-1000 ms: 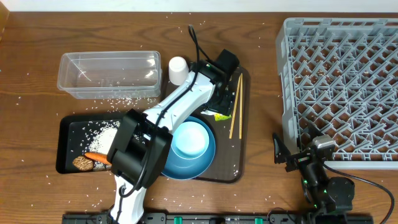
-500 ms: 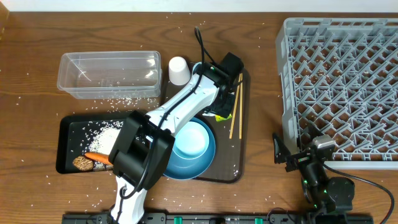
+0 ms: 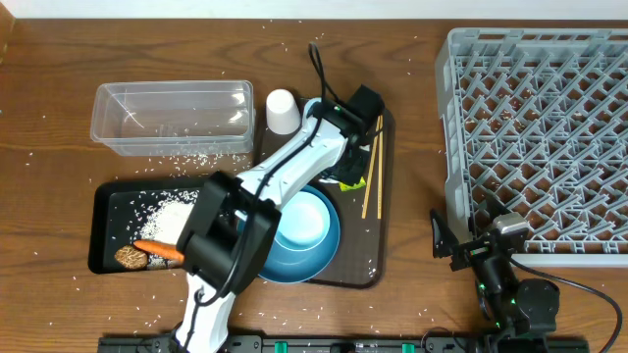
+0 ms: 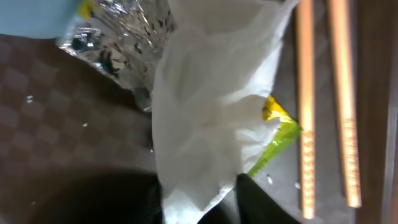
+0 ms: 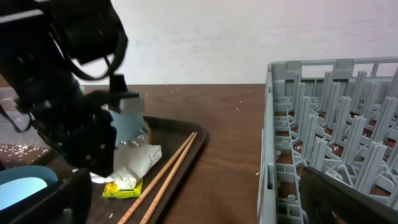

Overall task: Sort waste into correct bins and load items into the dishwasher rack
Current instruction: 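Reach the left gripper to the white tissue and grasp it, then carry the tissue left and drop it into the clear container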

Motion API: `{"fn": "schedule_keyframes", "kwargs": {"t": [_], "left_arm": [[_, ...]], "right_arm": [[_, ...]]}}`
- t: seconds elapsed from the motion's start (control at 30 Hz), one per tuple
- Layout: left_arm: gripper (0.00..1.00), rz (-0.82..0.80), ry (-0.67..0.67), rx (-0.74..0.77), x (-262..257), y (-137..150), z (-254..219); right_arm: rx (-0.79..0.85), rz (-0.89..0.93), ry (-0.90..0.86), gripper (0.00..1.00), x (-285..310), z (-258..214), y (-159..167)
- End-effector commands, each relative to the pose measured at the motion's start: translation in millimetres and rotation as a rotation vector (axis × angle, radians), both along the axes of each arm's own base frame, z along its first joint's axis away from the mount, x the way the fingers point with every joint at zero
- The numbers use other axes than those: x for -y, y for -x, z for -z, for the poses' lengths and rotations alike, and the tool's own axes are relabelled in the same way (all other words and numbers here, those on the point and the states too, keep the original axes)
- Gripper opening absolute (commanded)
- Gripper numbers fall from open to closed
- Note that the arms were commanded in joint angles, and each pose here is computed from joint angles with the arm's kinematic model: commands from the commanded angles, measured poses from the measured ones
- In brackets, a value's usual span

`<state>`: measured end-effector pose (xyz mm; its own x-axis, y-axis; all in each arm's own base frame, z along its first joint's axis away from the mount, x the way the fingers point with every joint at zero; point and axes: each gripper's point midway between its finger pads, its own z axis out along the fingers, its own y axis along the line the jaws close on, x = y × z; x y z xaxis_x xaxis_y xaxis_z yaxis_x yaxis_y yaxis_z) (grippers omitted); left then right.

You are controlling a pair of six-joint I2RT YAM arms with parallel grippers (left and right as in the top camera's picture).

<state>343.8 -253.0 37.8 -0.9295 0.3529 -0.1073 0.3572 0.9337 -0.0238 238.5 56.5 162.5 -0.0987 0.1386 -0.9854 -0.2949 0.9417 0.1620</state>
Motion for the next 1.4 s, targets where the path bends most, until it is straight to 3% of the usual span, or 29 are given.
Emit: {"fn": "schedule_keyframes", "kwargs": {"t": [0.0,0.17,0.4,0.73,0.93,1.2,1.37], "left_arm": [[0.26,0.012,-0.037,-0.021,-6,3,13],[0.06,0.012,-0.033,-0.016,-6,3,9],[0.06,-0.012,0.033,0.049,-1,0,-31],[0.06,-0.077,0.232,0.333,-15,-10,-163],[0.06,-0.347,0.141,0.494,-100,-54,-191],[0.06,-0.892,0.158,0.520,-233,-114,-166],[0.07,-1.065,0.203,0.436,-280,-121,-136]], "right_arm": [[-0.002,-0.007,0.008,0.99,-2,1,0],[-0.001,-0.007,0.008,0.99,-2,1,0],[-0.001,-0.007,0.008,0.99,-2,1,0],[-0.001,-0.007,0.008,0.99,-2,1,0],[-0.001,-0.007,0.008,0.99,-2,1,0],[-0.002,-0.007,0.008,0.99,-2,1,0],[-0.002,-0.007,0.008,0.99,-2,1,0]]}}
